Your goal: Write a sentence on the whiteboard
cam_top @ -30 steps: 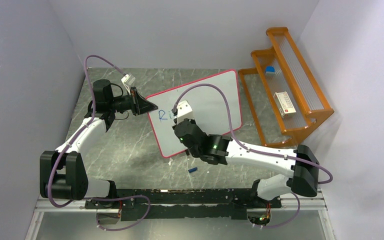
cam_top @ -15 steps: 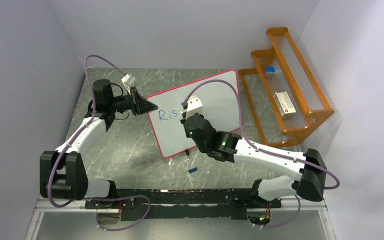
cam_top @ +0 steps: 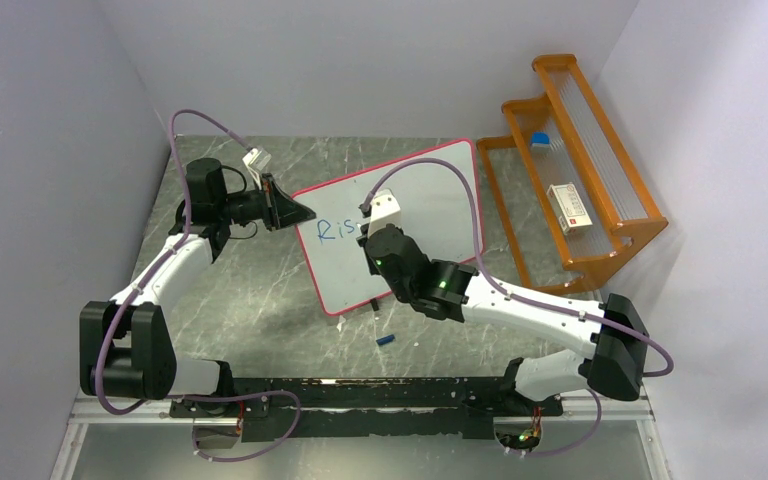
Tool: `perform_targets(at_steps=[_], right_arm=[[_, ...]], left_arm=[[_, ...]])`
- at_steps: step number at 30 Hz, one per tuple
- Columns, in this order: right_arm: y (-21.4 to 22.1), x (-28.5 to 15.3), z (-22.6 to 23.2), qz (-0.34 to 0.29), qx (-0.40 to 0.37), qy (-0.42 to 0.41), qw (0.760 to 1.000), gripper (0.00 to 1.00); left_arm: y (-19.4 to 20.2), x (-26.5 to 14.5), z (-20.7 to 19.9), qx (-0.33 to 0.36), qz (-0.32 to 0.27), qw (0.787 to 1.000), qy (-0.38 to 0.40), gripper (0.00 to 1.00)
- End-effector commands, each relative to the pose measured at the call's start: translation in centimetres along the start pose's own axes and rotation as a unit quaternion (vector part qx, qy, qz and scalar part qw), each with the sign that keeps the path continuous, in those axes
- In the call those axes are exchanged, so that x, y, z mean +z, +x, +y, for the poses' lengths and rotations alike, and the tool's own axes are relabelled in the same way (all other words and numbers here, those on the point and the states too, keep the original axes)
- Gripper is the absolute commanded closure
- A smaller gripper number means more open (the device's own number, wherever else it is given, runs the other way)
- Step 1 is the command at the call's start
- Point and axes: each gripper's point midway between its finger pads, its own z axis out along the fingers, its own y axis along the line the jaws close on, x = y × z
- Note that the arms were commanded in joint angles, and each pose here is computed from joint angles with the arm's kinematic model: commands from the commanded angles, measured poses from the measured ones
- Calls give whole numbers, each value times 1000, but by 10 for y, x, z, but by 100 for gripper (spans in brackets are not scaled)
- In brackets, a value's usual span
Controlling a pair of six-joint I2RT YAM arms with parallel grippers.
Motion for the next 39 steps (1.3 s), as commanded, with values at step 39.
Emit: perform_targets(at_steps=[39], right_arm=[[-22, 5, -12, -33, 12, 28, 999, 100]], left_arm=[[27, 7, 13, -5, 33, 999, -18, 95]])
